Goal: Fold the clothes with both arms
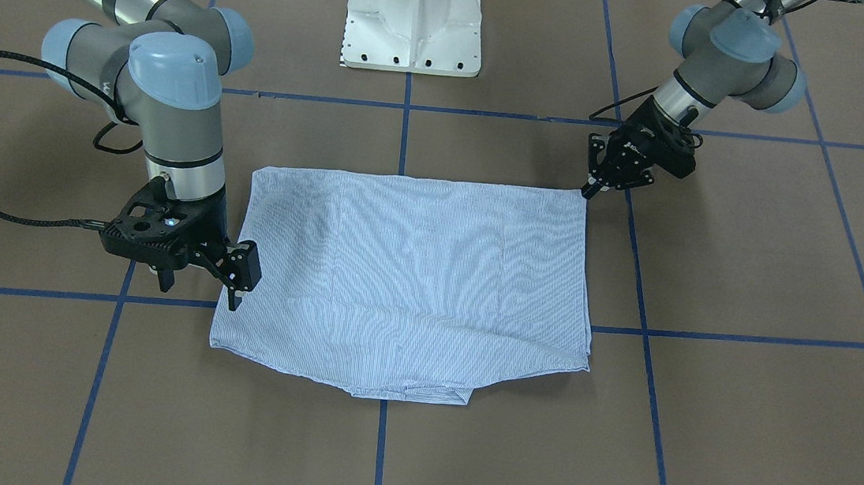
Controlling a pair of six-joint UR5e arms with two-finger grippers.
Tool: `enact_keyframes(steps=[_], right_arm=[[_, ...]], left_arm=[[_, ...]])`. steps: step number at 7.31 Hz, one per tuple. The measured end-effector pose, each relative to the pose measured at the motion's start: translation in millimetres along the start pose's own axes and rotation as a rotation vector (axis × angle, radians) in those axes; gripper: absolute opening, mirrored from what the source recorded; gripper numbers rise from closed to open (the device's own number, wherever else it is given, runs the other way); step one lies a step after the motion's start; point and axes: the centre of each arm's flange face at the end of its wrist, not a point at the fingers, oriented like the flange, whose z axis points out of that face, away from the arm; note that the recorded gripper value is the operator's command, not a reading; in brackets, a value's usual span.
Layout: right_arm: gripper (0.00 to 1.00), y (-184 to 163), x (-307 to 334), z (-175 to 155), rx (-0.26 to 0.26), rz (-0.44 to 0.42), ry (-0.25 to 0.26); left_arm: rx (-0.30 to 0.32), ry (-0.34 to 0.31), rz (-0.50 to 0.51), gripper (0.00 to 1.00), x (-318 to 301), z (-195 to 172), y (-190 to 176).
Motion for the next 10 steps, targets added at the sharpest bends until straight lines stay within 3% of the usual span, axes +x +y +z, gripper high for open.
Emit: enact_keyframes(steps=[1,6,7,8,10], right_arm=[[1.00,0.4,-0.3,0.1,0.001,0.000,0.000],[1.00,3.9,-1.6,1.3,-0.002,-0.004,0.001],[1.00,4.5,-1.8,1.4,-0.002,-0.004,0.001],[1.00,4.8,-1.9,1.5,-0.003,-0.005,0.001],[1.00,6.2,-2.4,1.8,-0.004,-0.006,0.001]], left_arm=[[-0.002,0.001,0.002,0.99,0.7,0.5,1.8],[-0.012,-0.014,0.009,0.97,-2.9,8.1,7.3],[-0.012,-0.014,0.010,0.80,-1.8,10.1,7.8],[-0.007,-0.013,0.009,0.55,0.8,11.7,7.5],[-0.007,-0.008,0.008,0.52,7.0,16.5,7.8]])
